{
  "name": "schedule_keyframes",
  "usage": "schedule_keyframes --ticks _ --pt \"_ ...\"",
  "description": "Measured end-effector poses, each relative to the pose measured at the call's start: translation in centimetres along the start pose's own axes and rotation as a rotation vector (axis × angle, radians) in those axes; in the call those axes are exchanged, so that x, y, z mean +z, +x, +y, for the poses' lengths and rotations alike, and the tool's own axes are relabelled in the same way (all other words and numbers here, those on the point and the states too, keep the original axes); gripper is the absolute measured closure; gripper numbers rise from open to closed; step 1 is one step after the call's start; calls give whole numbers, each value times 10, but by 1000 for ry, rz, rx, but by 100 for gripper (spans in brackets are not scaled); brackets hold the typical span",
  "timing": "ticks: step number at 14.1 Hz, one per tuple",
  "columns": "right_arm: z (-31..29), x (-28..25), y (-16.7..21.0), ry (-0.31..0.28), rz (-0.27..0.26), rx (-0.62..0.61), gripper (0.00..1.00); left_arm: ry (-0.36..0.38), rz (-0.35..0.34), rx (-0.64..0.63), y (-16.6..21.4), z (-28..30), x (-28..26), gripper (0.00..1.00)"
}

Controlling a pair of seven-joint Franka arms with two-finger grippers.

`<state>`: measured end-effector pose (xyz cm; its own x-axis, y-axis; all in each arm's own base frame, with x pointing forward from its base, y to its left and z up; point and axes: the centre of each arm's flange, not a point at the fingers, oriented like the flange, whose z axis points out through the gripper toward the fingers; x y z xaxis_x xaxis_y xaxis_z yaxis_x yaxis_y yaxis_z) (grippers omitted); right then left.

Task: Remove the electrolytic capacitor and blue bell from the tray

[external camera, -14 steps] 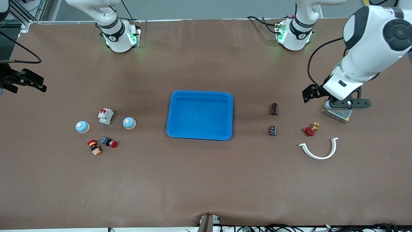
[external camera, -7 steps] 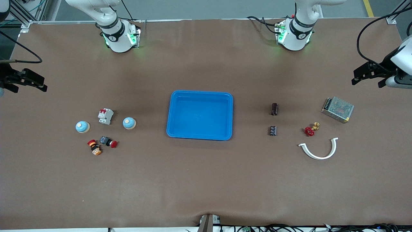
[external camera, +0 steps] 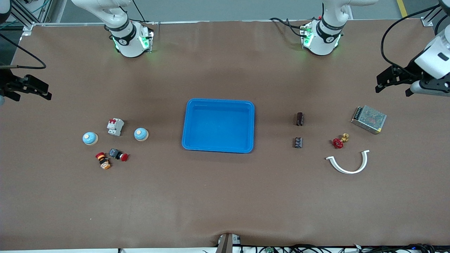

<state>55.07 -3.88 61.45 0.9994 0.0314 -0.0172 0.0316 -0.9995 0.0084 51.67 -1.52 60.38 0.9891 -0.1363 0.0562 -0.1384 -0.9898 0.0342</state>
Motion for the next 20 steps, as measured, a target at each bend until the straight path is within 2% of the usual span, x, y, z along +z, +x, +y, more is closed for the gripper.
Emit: schedule_keyframes --ticks 4,6,13,20 --pt "-1 0 0 0 -4 -1 0 3 -9 -9 2 5 -62 0" --pt "-1 0 -1 1 -5 -2 0 7 0 -18 12 5 -75 0" --pt "-2 1 -1 1 -8 -4 0 21 -21 -17 66 3 -49 0" --pt "-3 0 0 0 -2 -5 0 26 -13 16 79 -1 -36 0"
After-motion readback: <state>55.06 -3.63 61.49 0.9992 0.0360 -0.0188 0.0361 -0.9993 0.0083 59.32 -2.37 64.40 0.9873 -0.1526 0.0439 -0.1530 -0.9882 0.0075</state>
